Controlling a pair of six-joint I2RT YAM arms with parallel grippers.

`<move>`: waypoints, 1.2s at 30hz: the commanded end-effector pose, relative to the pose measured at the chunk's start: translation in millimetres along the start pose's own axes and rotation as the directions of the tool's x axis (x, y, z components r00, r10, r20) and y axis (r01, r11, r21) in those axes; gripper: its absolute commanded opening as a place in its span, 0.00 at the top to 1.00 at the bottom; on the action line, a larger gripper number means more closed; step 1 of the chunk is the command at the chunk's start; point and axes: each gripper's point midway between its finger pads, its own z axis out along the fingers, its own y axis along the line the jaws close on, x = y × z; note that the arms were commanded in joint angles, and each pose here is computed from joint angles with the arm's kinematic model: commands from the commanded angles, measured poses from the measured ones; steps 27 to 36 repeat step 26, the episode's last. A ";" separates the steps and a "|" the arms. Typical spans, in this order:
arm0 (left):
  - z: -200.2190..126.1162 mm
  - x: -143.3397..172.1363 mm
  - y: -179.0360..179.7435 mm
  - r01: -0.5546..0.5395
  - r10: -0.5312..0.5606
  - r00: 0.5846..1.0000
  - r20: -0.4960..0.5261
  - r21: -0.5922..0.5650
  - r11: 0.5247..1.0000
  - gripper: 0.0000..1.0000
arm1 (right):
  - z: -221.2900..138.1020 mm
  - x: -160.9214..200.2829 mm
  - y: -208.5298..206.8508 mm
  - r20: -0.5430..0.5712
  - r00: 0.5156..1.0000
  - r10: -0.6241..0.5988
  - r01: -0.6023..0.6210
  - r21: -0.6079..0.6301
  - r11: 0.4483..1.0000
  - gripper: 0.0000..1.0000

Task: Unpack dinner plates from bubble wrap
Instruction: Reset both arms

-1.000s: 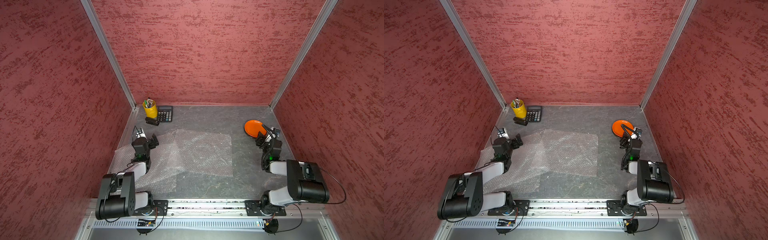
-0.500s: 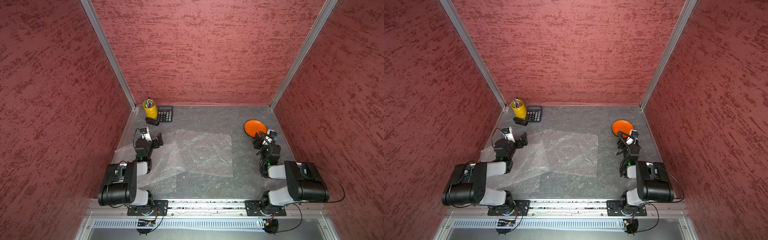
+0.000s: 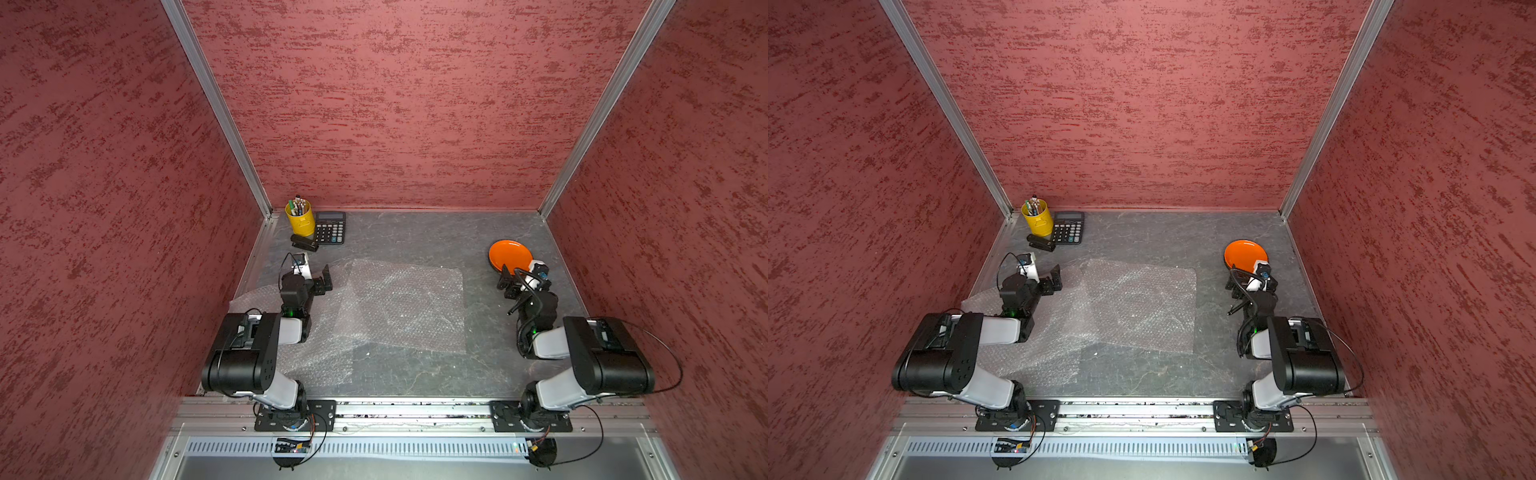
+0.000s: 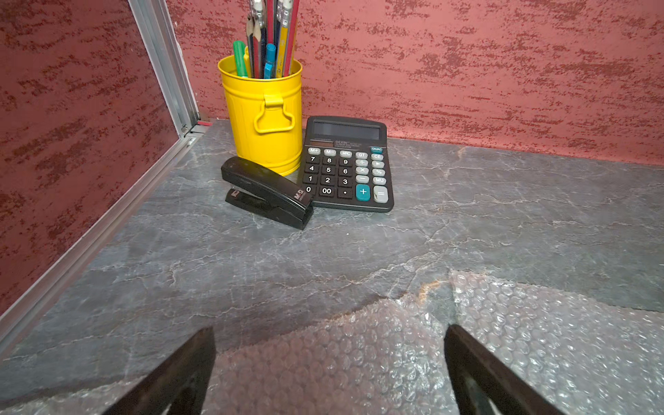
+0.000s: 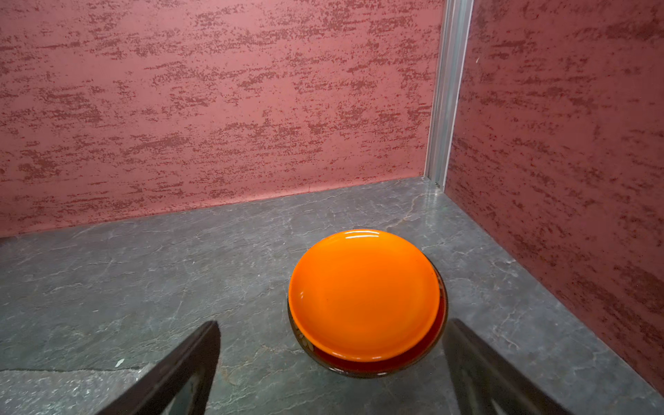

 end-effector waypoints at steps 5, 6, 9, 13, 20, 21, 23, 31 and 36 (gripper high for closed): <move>1.4 -10.2 4.1 0.009 -0.008 0.999 0.036 -0.017 1.000 0.00 | -1.4 -10.4 -1.4 0.049 0.999 -0.006 0.005 0.019 1.000 0.01; 1.4 -10.3 4.1 0.008 -0.007 0.999 0.036 -0.018 1.000 0.00 | -1.4 -10.5 -1.3 0.050 0.999 -0.006 0.005 0.019 1.000 0.01; 1.4 -10.2 4.0 0.008 -0.008 0.999 0.036 -0.018 1.000 0.00 | -1.4 -10.5 -1.1 0.050 0.999 -0.007 0.006 0.018 1.000 0.01; 1.4 -10.4 4.0 0.008 -0.007 0.999 0.037 -0.018 1.000 0.00 | -1.3 -10.8 -1.1 0.051 0.999 -0.007 0.006 0.018 1.000 0.01; 1.9 -10.4 4.0 0.013 -0.013 0.999 0.033 -0.012 1.000 0.00 | -1.1 -10.6 -1.1 0.050 0.999 -0.006 0.005 0.018 1.000 0.01; 1.8 -10.5 4.3 0.012 -0.011 0.999 0.034 -0.012 1.000 0.00 | -1.2 -10.4 -1.3 0.050 0.999 -0.006 0.005 0.018 1.000 0.01; 1.5 -10.4 3.8 0.010 -0.010 0.999 0.034 -0.012 1.000 0.00 | -1.3 -9.7 -1.3 0.047 0.999 -0.006 0.005 0.019 1.000 0.01; 1.6 -10.5 3.2 0.008 -0.008 0.999 0.036 -0.013 1.000 0.00 | -2.2 -10.6 -0.7 0.052 0.999 -0.005 0.005 0.016 1.000 0.01; 1.6 -10.5 3.2 0.008 -0.008 0.999 0.036 -0.013 1.000 0.00 | -2.2 -10.6 -0.7 0.052 0.999 -0.005 0.005 0.016 1.000 0.01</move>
